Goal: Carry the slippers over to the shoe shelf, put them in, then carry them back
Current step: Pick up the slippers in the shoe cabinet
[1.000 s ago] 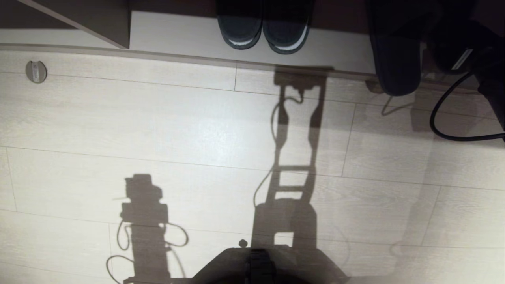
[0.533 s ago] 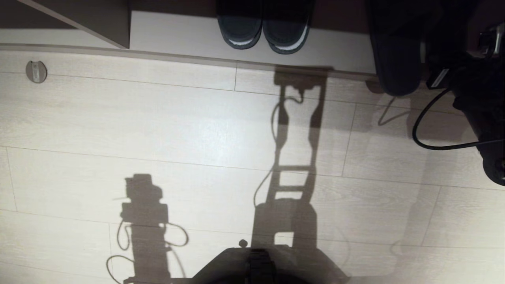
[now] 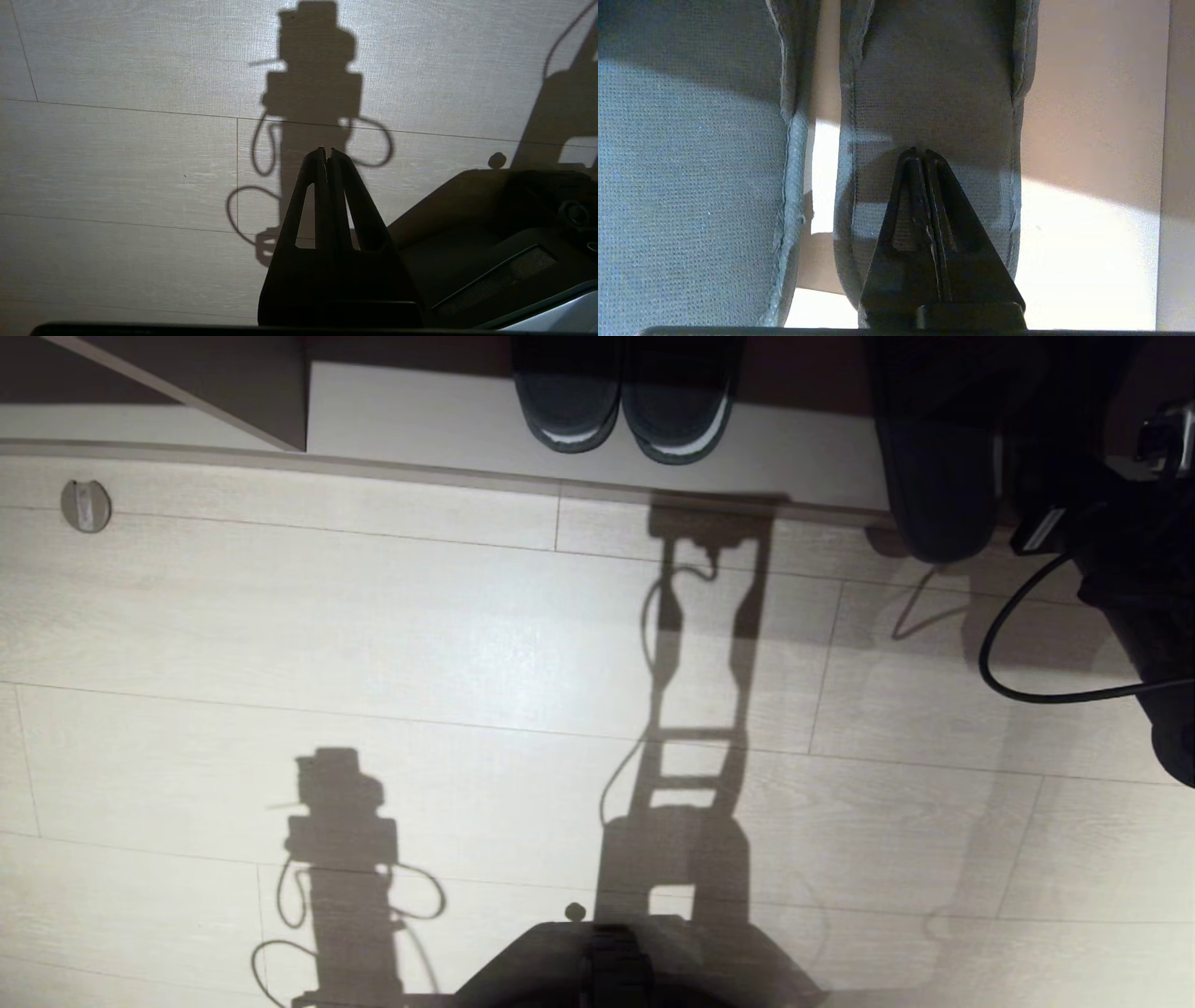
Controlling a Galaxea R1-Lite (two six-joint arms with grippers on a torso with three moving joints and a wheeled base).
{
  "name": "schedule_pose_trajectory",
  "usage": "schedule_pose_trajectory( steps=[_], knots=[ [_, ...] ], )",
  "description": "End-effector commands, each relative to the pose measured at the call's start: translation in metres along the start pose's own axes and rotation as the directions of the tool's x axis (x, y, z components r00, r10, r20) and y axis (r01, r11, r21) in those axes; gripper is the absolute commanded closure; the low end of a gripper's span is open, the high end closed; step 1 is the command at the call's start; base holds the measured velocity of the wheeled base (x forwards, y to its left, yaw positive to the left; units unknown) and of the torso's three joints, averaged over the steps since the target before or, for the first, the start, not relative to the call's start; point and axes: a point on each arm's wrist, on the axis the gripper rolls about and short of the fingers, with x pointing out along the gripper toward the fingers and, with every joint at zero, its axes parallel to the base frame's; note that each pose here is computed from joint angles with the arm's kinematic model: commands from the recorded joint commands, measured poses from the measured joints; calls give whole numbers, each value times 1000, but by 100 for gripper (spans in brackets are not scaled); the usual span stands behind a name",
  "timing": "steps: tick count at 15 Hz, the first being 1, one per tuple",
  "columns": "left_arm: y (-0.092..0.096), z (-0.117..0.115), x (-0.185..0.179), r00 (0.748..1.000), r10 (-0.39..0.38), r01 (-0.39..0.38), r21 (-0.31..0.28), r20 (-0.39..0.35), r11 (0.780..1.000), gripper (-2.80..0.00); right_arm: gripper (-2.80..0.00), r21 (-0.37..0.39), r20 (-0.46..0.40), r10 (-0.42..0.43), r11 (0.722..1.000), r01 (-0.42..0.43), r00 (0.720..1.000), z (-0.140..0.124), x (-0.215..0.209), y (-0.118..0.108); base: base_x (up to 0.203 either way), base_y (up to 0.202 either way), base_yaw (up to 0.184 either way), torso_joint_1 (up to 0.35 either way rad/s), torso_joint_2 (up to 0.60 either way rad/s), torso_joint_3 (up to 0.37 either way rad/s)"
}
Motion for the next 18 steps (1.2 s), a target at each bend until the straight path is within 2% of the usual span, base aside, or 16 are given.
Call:
schedule_pose_trajectory(
  steps=[1,6,10,13,15,18],
  knots=[
    [0,0,0,1000,1,-1,-1,-2,1000,0,0,-2,11,-3,1000,3,1000,2,0,-1,0,0,0,0,0,0],
    [0,0,0,1000,1,-1,-1,-2,1000,0,0,1,42,-12,1000,12,999,14,0,-3,0,0,0,0,0,0],
    [0,0,0,1000,1,-1,1,-2,1000,0,0,3,63,-14,1000,13,998,34,-16,-8,0,0,0,0,0,0],
    [0,-1,0,1000,7,-7,5,-5,1000,0,0,12,36,12,1000,-13,999,37,-36,-4,0,0,0,0,0,0],
    [0,-1,0,1000,8,-8,5,-8,1000,0,0,20,-19,45,999,-44,999,35,-63,0,0,0,0,0,0,0],
    [0,-1,0,1000,8,-8,5,-8,1000,0,0,24,-47,81,996,-80,996,41,-98,-3,0,0,0,0,0,0]
  ],
)
